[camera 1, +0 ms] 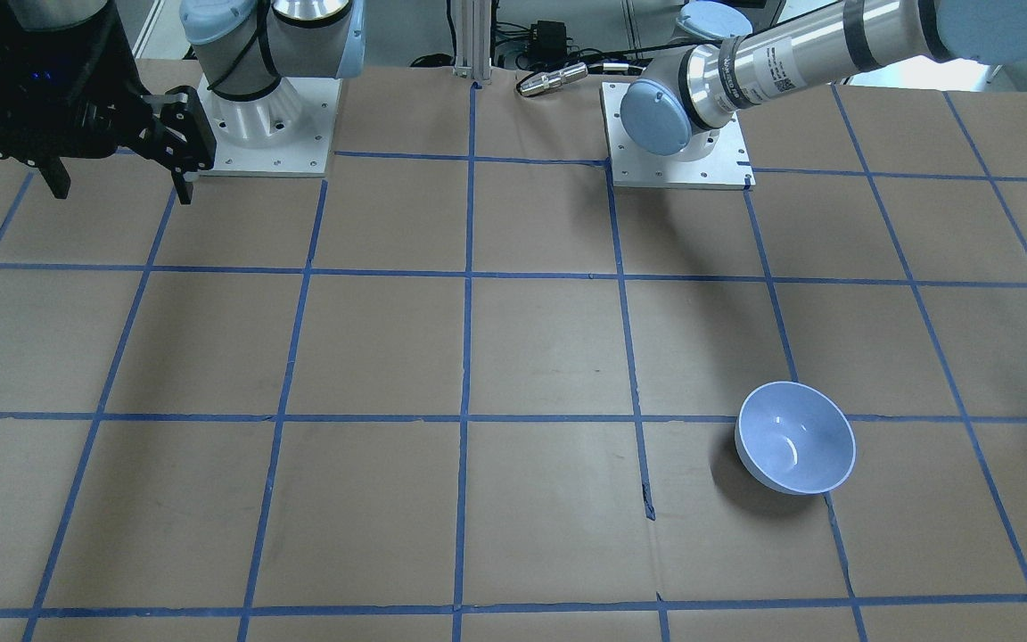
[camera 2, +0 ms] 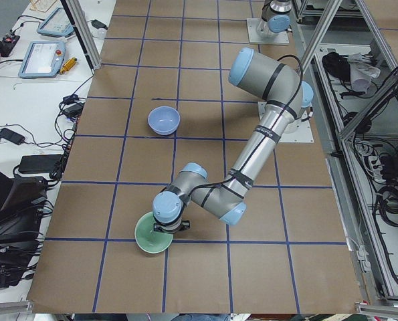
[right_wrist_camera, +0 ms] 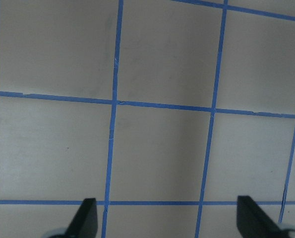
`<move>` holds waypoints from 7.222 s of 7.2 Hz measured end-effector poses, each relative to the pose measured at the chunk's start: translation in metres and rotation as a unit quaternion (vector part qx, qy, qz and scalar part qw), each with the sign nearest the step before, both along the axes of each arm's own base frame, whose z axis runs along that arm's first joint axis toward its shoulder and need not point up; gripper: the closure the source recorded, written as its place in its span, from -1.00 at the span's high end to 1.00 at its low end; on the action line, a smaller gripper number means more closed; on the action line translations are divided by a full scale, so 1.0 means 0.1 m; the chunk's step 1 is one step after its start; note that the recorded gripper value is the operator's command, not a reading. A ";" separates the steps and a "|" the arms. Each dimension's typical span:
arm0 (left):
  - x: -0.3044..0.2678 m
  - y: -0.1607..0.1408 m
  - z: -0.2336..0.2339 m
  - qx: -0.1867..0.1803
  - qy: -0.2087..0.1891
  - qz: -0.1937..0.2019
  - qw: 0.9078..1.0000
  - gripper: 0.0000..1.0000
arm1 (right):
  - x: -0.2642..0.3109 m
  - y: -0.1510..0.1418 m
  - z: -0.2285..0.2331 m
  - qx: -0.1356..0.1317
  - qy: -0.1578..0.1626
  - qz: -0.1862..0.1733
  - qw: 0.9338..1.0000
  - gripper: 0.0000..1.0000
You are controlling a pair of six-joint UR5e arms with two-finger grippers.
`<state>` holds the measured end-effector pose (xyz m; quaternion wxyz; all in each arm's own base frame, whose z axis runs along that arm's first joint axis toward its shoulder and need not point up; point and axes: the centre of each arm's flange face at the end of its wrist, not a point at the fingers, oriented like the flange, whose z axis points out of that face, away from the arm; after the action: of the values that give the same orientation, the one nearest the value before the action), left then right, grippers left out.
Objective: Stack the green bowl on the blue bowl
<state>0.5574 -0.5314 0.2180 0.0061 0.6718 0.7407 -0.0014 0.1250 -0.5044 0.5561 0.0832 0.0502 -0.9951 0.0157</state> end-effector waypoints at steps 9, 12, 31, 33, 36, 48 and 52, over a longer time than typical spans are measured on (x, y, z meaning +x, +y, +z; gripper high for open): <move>-1.17 -0.35 1.05 -0.024 -0.002 -0.064 0.998 -1.00 | 0.00 0.00 0.00 0.000 0.000 0.000 1.000 1.00; -2.84 -0.53 1.67 -0.042 -0.008 -0.119 0.992 -1.00 | 0.00 0.00 0.00 0.000 0.000 0.000 1.000 1.00; -5.04 0.05 0.92 -0.019 -0.004 -0.050 0.999 1.00 | 0.00 0.00 0.00 0.000 0.000 0.000 1.000 1.00; -5.15 0.06 1.15 -0.034 -0.002 0.000 0.999 1.00 | 0.00 0.00 0.00 0.000 0.000 0.000 1.000 1.00; -5.76 -0.04 1.75 -0.006 0.012 0.117 0.993 1.00 | 0.00 0.00 0.00 0.000 0.000 0.000 1.000 1.00; -6.78 0.41 2.69 0.001 0.014 0.592 0.806 1.00 | 0.00 0.00 0.00 0.000 0.000 0.000 1.000 1.00; -6.97 0.61 2.78 0.011 0.004 0.618 0.786 1.00 | 0.00 0.00 0.00 0.000 0.000 0.000 1.000 1.00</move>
<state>-0.1397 -0.4708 0.4961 -0.0046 0.0708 0.9974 0.0083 0.1249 -0.5044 0.5562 0.0832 0.0502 -0.9951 0.0157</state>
